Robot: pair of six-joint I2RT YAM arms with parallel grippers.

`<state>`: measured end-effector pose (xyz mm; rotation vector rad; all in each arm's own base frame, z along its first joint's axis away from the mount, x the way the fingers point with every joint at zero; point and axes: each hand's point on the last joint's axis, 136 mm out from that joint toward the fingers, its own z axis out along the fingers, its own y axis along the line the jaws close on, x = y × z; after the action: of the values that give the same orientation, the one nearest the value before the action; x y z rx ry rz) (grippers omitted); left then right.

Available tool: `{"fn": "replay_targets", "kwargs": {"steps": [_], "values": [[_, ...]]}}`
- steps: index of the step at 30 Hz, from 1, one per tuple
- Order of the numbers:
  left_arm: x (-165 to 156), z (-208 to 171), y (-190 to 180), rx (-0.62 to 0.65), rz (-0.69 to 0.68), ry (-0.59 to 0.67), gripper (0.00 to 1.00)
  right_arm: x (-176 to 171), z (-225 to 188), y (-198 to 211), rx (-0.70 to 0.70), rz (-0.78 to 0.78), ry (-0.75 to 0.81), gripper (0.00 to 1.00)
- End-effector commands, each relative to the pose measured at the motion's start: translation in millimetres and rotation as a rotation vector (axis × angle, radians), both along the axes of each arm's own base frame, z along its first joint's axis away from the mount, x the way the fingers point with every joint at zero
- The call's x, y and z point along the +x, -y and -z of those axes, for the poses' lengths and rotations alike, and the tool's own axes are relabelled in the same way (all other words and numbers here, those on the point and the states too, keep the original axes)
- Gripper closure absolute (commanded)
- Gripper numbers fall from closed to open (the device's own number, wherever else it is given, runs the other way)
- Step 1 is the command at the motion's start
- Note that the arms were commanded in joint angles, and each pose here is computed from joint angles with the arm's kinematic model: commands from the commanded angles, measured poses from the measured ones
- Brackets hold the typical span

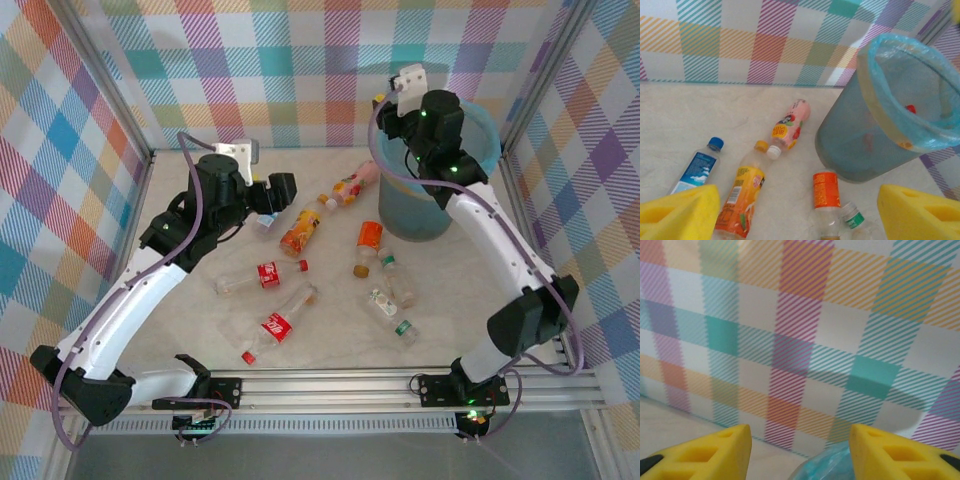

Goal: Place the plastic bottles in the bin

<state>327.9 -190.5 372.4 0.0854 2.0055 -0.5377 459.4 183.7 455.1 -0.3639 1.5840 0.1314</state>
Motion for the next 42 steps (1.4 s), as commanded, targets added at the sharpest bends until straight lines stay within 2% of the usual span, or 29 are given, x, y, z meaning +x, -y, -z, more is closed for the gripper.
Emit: {"fn": "replay_targets", "kwargs": {"steps": [1, 4, 9, 11, 14, 16, 19, 23, 26, 30, 34, 39, 42], "values": [[-9.3, 17.5, -12.5, 0.081, -0.019, -0.028, 0.17, -44.1, 11.8, -23.5, 0.111, -0.160, -0.159, 0.46], [-15.6, 35.5, -22.9, 0.140, -0.036, -0.062, 0.17, -71.4, 45.1, -45.2, 0.118, -0.262, -0.292, 0.46], [-27.9, 70.2, -40.1, 0.212, -0.072, -0.135, 0.16, -112.9, 128.4, -88.2, 0.065, -0.400, -0.526, 0.43], [-32.6, 84.8, -45.3, 0.220, -0.086, -0.170, 0.16, -122.2, 165.4, -95.7, 0.030, -0.404, -0.626, 0.42], [-41.1, 105.5, -49.3, 0.229, -0.088, -0.217, 0.16, -123.5, 217.4, -85.7, -0.022, -0.293, -0.768, 0.42], [-45.6, 117.3, -53.0, 0.236, -0.096, -0.243, 0.16, -130.0, 240.0, -82.2, -0.049, -0.275, -0.839, 0.42], [-52.3, 132.3, -61.7, 0.252, -0.123, -0.271, 0.16, -160.5, 257.1, -109.3, -0.048, -0.473, -0.897, 0.42], [-59.4, 146.0, -83.7, 0.274, -0.219, -0.287, 0.15, -219.9, 271.8, -156.8, -0.238, -0.829, -0.830, 0.40], [-66.0, 157.1, -103.9, 0.276, -0.313, -0.307, 0.14, -261.0, 279.2, -184.7, -0.430, -1.053, -0.667, 0.34], [-71.1, 176.5, -117.3, 0.244, -0.376, -0.355, 0.13, -305.8, 281.4, -215.9, -0.570, -1.293, -0.458, 0.30], [-70.2, 202.7, -120.4, 0.171, -0.388, -0.428, 0.12, -333.4, 285.3, -239.1, -0.627, -1.423, -0.323, 0.30], [-60.4, 234.7, -121.5, 0.015, -0.381, -0.534, 0.13, -358.4, 312.3, -261.2, -0.783, -1.501, -0.268, 0.30], [-55.9, 244.0, -125.0, -0.032, -0.390, -0.557, 0.12, -369.5, 324.1, -273.0, -0.841, -1.533, -0.240, 0.31]]}}
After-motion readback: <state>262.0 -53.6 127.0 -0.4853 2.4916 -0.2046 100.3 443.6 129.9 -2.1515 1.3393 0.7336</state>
